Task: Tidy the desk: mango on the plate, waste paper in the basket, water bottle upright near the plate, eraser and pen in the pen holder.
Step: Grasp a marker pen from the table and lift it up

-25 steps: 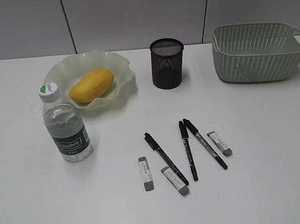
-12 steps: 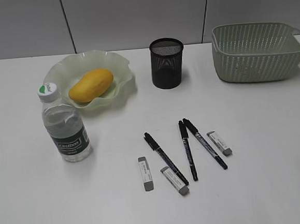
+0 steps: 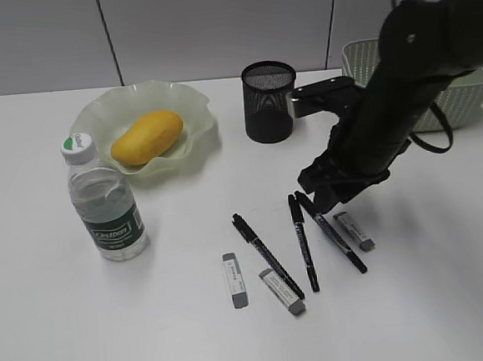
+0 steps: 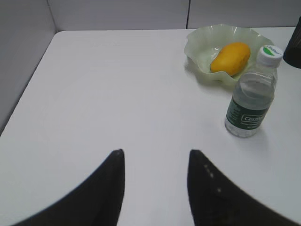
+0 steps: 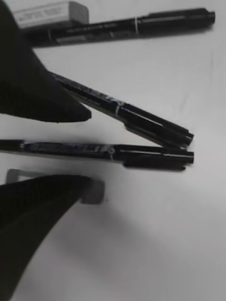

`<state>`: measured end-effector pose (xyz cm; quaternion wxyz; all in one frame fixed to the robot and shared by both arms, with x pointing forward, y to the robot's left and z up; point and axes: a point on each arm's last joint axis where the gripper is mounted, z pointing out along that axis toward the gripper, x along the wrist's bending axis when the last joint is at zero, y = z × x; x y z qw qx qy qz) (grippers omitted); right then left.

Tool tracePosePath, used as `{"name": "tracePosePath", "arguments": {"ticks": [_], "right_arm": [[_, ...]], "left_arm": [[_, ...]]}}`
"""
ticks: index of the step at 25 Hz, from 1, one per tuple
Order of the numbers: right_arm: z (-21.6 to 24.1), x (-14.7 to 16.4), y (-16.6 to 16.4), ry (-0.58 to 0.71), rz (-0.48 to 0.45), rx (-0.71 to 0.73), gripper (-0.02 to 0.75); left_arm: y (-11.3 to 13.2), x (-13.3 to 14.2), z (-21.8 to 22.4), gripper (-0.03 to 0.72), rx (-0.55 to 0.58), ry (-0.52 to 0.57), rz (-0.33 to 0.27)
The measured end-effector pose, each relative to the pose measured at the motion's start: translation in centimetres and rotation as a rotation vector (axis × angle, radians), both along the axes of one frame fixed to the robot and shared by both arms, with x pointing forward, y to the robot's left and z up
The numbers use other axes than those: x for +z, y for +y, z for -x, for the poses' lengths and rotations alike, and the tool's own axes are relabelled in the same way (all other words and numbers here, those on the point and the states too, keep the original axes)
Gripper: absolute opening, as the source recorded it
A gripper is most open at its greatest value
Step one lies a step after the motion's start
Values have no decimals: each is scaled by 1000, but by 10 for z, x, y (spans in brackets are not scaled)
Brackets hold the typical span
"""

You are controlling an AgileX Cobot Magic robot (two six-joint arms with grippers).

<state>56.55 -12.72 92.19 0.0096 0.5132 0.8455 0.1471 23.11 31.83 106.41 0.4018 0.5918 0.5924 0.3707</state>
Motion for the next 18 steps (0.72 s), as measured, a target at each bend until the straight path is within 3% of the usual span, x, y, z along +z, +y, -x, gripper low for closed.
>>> {"name": "tracePosePath", "arguments": {"ticks": [5, 14, 16, 18], "right_arm": [[-20, -27, 8, 59, 50, -5, 311], [-28, -40, 25, 46, 84, 45, 298], [-28, -45, 24, 49, 103, 46, 239], [-29, -45, 24, 39, 109, 43, 134]], "left_arm": [[0, 0, 0, 301, -1, 0, 2], [0, 0, 0, 249, -2, -1, 1], [0, 0, 0, 241, -2, -1, 1], [0, 0, 0, 239, -2, -1, 1]]}}
